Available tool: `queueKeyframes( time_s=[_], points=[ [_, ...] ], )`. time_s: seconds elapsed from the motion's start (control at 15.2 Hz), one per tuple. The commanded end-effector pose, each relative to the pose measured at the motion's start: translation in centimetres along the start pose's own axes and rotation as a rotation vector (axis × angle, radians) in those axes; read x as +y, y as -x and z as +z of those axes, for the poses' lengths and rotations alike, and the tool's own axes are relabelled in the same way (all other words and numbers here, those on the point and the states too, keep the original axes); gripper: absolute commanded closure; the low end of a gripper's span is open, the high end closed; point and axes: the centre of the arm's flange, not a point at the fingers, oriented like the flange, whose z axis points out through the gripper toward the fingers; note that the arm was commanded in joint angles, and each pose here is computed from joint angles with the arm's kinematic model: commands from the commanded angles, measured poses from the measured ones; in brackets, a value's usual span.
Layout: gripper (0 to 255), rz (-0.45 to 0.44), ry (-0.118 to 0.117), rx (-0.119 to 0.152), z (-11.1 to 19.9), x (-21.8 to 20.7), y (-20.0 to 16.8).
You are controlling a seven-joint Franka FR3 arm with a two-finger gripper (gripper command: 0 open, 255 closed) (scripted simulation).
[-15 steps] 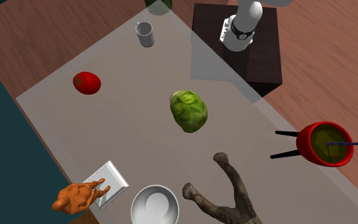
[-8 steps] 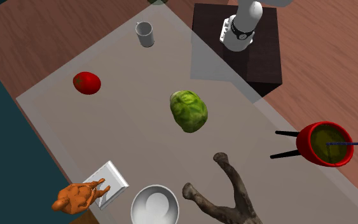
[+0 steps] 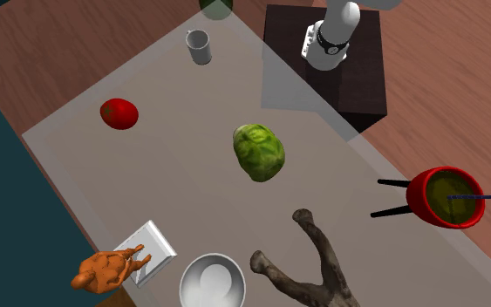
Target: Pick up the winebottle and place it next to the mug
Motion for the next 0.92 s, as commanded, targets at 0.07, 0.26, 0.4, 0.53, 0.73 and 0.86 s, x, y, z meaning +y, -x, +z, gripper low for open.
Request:
queueKeyframes(
  time_s=[0.07,0.26,0.4,0.53,0.73,0.86],
  points=[
    [255,0.0,0.001,0.0,1.6,-0.1,0.2],
    [255,0.0,0.001,0.0,3.1,-0.2,0.4],
    [255,0.0,0.001,0.0,4.2,-0.2,0.5],
    [255,0.0,0.001,0.0,5.2,-0.2,0.6],
    [255,0.0,0.001,0.0,6.8,-0.3,0.8],
    [255,0.0,0.001,0.0,7.9,-0.3,0.9]
  ],
)
